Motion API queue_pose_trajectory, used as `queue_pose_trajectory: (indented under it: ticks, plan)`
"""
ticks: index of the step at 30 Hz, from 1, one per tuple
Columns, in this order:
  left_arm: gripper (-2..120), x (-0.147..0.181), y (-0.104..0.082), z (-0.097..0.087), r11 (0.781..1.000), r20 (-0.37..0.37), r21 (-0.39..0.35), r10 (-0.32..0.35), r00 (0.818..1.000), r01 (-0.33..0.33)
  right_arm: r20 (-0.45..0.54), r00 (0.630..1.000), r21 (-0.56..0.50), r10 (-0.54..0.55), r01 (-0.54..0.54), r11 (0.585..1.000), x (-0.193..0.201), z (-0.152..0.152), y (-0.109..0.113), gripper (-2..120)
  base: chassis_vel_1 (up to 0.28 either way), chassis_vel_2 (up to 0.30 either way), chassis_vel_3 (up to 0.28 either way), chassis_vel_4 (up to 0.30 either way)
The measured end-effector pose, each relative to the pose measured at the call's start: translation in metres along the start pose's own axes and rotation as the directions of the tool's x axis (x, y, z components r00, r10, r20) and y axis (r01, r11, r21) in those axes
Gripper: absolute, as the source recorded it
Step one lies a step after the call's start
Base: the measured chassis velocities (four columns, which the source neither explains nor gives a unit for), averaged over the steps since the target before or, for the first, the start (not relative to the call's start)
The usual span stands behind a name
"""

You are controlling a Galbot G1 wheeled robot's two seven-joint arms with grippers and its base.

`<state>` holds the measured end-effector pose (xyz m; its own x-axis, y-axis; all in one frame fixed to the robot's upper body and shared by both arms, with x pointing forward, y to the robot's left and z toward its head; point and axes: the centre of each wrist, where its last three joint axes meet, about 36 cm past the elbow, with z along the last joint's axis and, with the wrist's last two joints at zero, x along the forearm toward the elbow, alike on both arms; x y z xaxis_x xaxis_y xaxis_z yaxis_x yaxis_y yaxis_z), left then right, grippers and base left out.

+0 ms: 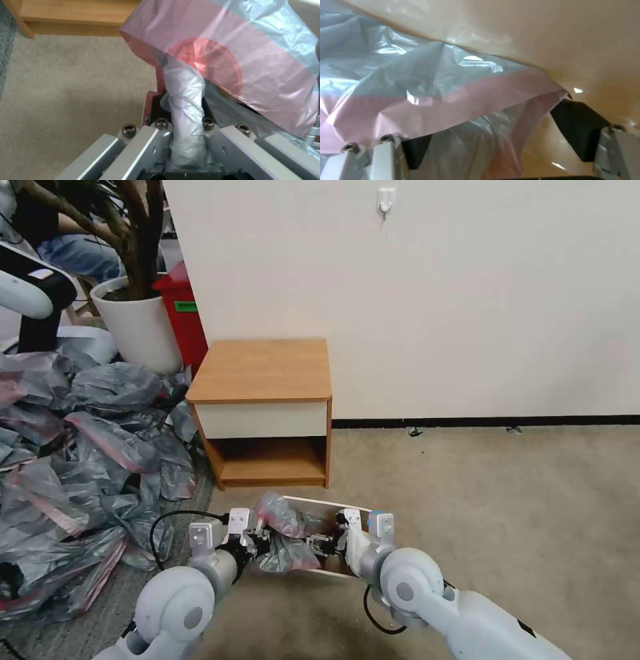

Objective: Pick up the garbage bag from the table and place it over the trash can.

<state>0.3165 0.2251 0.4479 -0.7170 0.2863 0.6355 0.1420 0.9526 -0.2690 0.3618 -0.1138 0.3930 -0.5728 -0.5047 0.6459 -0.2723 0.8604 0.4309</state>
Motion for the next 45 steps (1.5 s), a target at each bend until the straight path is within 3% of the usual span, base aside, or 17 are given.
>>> queue_pose_trajectory:
  ticks: [3, 24, 35, 45]
  plan:
    - [3, 0.0, 0.0, 0.0, 1.0, 0.002, -0.001, 0.0, 1.0, 0.0, 0.013, 1.0, 0.003, 0.007, -0.007, 1.0, -0.001, 0.001, 0.0, 76, 0.0, 0.0, 0.0, 0.0]
    - [3, -0.006, 0.001, 0.002, 1.0, 0.006, -0.008, -0.012, 1.0, 0.012, 0.069, 0.997, 0.008, 0.032, -0.033, 0.999, -0.006, 0.014, -0.002, 0, 0.0, 0.0, 0.0, 0.0]
    - [3, -0.008, 0.002, 0.004, 1.0, 0.004, -0.008, -0.014, 1.0, 0.014, 0.149, 0.988, -0.025, 0.03, -0.026, 0.999, -0.009, 0.026, -0.001, 0, 0.0, 0.0, 0.0, 0.0]
    - [3, -0.017, 0.005, 0.005, 1.0, 0.002, -0.005, -0.024, 1.0, 0.024, 0.23, 0.973, -0.076, 0.01, 0.008, 0.997, 0.011, 0.031, 0.009, 0, 0.0, 0.0, 0.0, 0.0]
